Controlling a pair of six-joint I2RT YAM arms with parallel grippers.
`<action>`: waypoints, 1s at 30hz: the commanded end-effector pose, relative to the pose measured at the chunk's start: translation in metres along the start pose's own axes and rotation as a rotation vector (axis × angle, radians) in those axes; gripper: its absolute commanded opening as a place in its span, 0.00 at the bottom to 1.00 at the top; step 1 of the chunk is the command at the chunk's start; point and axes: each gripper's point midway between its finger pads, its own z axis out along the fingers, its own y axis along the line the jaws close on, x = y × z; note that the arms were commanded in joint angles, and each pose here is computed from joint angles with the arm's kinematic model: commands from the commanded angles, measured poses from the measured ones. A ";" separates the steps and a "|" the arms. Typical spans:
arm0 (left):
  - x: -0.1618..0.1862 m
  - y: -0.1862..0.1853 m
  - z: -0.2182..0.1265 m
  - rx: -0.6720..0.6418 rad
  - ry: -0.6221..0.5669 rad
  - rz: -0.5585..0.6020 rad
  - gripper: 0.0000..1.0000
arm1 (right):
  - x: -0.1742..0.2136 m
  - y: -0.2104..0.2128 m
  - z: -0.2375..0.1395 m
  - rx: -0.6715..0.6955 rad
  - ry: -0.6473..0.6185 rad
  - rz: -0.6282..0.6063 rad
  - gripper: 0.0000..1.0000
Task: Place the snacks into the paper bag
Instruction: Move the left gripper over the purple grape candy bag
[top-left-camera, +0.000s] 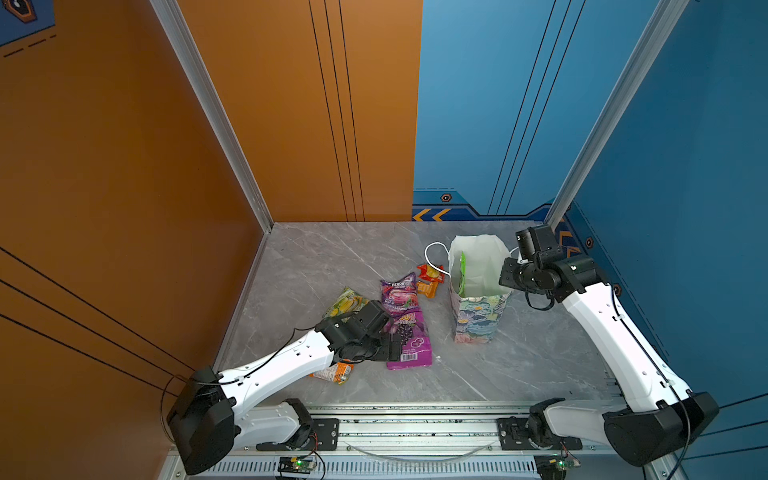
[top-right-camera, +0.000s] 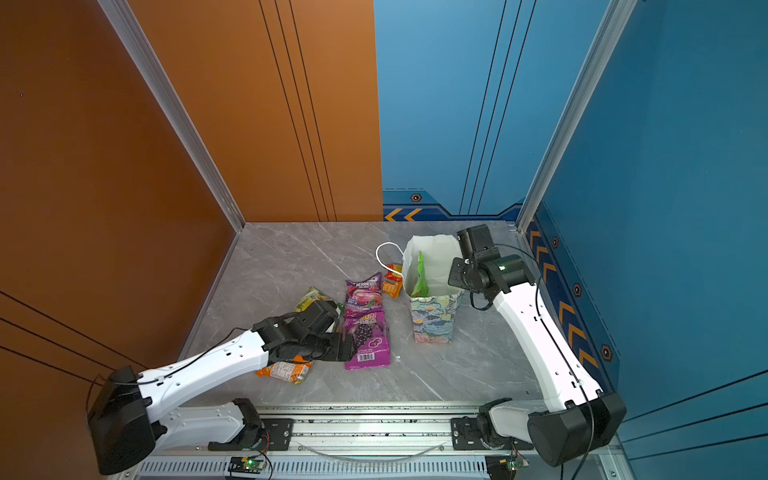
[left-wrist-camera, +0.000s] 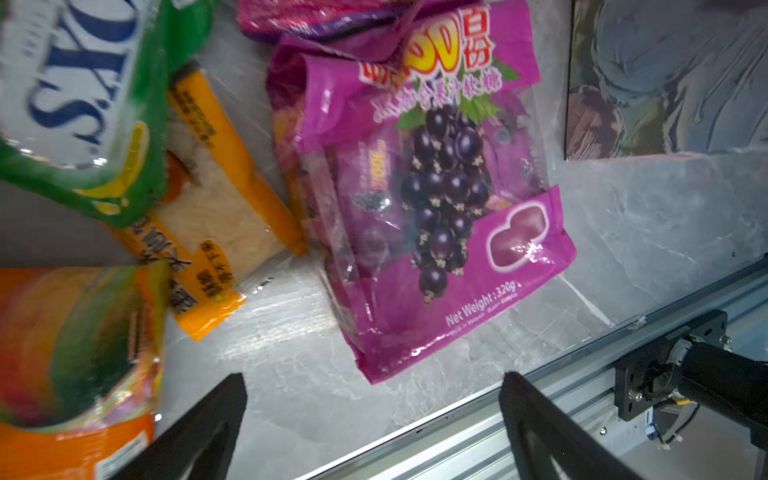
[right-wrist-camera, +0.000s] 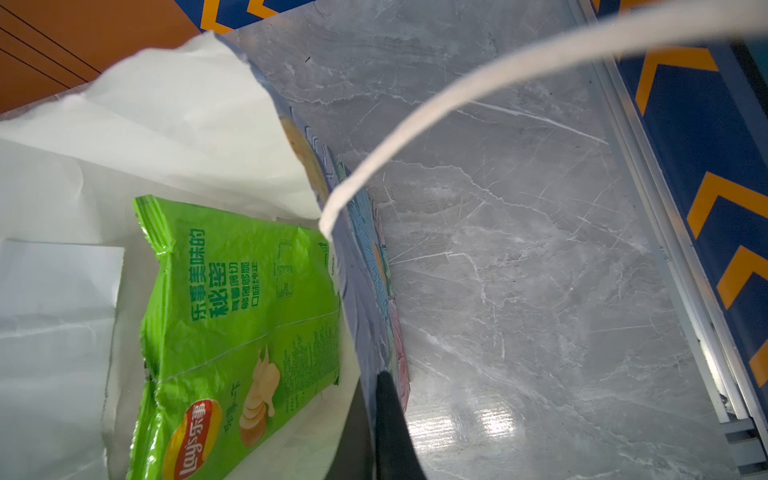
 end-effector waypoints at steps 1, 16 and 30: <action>0.009 -0.011 0.017 0.029 0.008 -0.021 0.97 | 0.003 -0.004 -0.002 0.007 -0.003 -0.003 0.00; 0.002 -0.088 0.044 0.161 -0.007 0.062 0.96 | 0.003 -0.003 -0.002 0.004 -0.005 -0.010 0.00; -0.022 -0.022 -0.031 0.062 -0.146 0.044 0.96 | 0.002 -0.002 -0.003 -0.001 -0.008 -0.014 0.00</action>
